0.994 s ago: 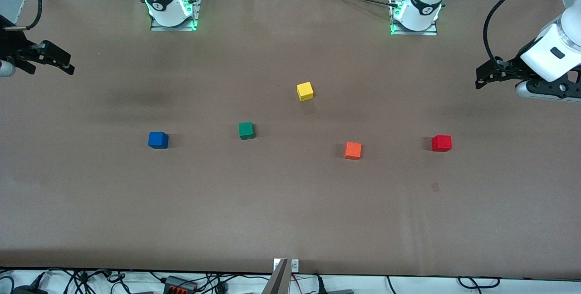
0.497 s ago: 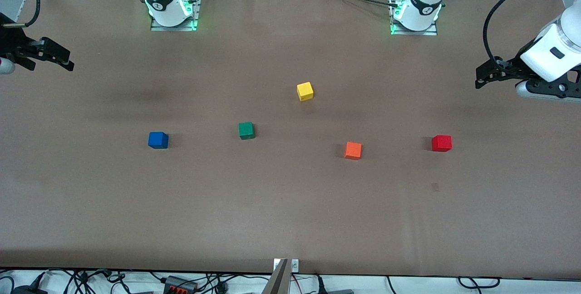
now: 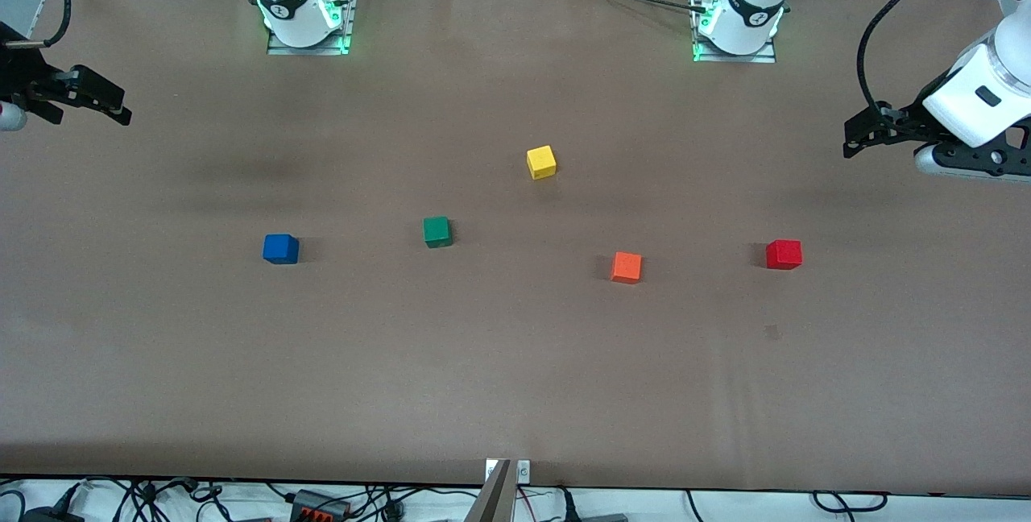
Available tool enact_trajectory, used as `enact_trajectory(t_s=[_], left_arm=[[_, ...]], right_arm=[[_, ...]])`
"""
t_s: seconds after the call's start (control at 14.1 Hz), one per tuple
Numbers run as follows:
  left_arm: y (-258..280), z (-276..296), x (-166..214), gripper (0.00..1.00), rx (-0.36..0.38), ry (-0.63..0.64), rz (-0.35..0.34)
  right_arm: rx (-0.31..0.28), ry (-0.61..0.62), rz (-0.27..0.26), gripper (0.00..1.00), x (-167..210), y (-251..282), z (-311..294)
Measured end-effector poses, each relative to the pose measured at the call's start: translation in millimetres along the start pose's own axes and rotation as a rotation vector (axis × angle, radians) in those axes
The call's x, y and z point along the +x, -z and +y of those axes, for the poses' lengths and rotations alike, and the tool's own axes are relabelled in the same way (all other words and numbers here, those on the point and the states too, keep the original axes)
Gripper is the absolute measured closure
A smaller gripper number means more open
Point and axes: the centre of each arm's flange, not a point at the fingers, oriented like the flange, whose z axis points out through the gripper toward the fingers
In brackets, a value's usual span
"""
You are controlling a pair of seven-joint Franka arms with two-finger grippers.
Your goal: Pass red block to right arm, stack on blue
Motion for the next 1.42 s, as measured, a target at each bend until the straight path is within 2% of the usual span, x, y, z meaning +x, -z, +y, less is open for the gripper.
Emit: enact_trajectory(t_s=[0.71, 0.85, 1.14, 1.28, 1.42], left_arm=[[-14.6, -1.9, 4.7, 0.00, -0.002, 0.002, -0.046], [-25.2, -6.8, 4.9, 0.00, -0.005, 0.011, -0.091], [-67.0, -36.8, 19.2, 0.00, -0.015, 0.060, -0.166], [-100.3, -50.6, 30.9, 0.00, -0.018, 0.081, -0.162], [-141.4, -58.3, 38.6, 0.00, -0.017, 0.092, -0.129]], right_arm=[[0.000, 0.000, -0.004, 0.00, -0.4, -0.4, 0.0], [0.000, 0.000, -0.004, 0.00, -0.4, -0.4, 0.0], [0.000, 0.000, -0.005, 0.00, -0.4, -0.6, -0.1], [0.000, 0.003, -0.006, 0.00, 0.1, -1.2, -1.8], [-0.001, 0.008, -0.008, 0.00, 0.7, -2.2, -4.3]])
